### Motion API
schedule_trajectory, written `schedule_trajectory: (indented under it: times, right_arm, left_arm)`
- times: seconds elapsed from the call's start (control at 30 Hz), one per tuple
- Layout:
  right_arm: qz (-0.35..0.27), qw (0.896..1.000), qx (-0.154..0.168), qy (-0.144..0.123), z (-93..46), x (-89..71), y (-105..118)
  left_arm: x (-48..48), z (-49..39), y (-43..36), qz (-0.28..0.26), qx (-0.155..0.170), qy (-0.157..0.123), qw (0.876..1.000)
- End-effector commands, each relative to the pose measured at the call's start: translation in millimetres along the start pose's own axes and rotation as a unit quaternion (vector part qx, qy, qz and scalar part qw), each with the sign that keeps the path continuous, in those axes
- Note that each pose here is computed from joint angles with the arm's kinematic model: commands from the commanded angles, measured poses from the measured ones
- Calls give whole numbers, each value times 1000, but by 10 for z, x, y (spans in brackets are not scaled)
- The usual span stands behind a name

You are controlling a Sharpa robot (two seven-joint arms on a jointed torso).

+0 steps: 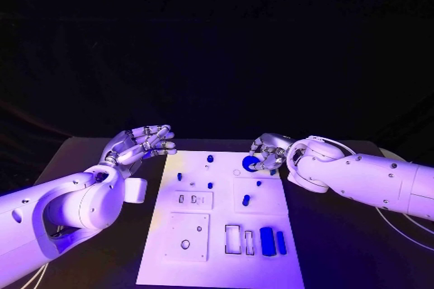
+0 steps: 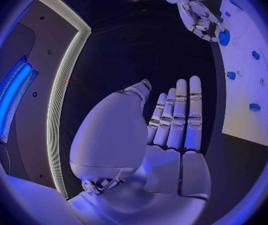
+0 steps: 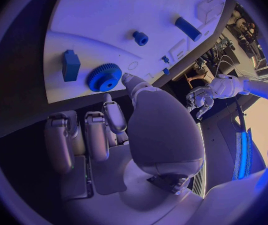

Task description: Assemble the parts on the task board

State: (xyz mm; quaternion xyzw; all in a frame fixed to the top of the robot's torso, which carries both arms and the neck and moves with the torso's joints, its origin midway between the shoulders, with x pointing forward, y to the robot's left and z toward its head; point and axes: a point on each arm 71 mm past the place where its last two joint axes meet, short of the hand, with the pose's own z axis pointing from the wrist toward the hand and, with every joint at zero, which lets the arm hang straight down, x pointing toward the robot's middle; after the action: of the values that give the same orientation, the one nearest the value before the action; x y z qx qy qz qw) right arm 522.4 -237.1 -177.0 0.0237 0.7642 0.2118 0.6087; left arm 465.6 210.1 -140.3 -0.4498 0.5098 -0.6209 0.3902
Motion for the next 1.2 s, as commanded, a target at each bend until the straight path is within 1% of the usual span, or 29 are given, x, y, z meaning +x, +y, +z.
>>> schedule_trajectory:
  times: [0.03,0.73,1.2]
  right_arm:
    - [-9,1000,7,13,11,30,-20]
    - [-21,1000,9,20,60,70,-11]
    - [-77,997,-1,20,52,84,4]
  left_arm:
    - [24,5,-20,-3,5,11,1000]
    - [17,6,-19,-3,4,11,1000]
    - [8,5,-19,-2,4,10,1000]
